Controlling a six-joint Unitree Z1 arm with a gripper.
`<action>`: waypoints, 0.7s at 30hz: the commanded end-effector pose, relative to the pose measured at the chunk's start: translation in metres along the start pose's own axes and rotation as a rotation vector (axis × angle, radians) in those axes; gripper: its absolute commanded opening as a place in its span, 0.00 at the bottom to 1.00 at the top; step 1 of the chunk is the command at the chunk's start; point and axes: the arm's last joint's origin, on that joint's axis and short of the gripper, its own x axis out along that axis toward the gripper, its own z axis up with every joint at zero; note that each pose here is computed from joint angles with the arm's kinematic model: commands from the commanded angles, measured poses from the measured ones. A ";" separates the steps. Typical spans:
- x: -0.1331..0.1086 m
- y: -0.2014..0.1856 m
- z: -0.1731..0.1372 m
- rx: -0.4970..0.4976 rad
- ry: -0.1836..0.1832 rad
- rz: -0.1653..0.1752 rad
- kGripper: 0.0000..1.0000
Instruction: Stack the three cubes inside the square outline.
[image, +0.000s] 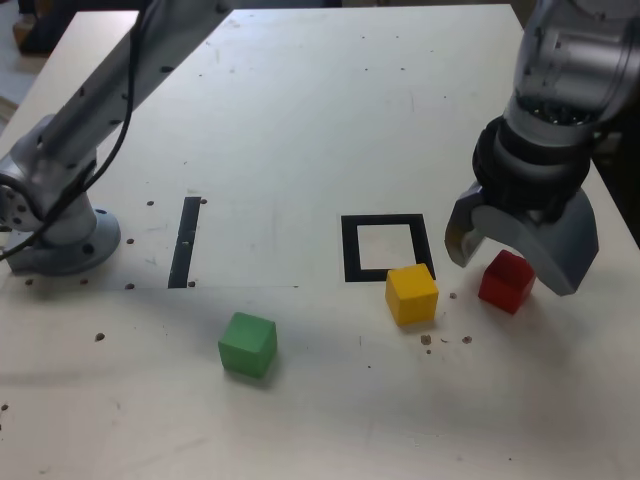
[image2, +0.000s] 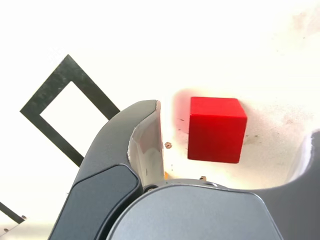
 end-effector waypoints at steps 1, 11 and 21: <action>0.004 -0.001 0.003 0.006 0.006 -0.008 0.91; 0.015 -0.001 0.013 0.011 0.014 -0.029 0.82; 0.016 -0.004 0.018 0.016 0.040 -0.013 0.57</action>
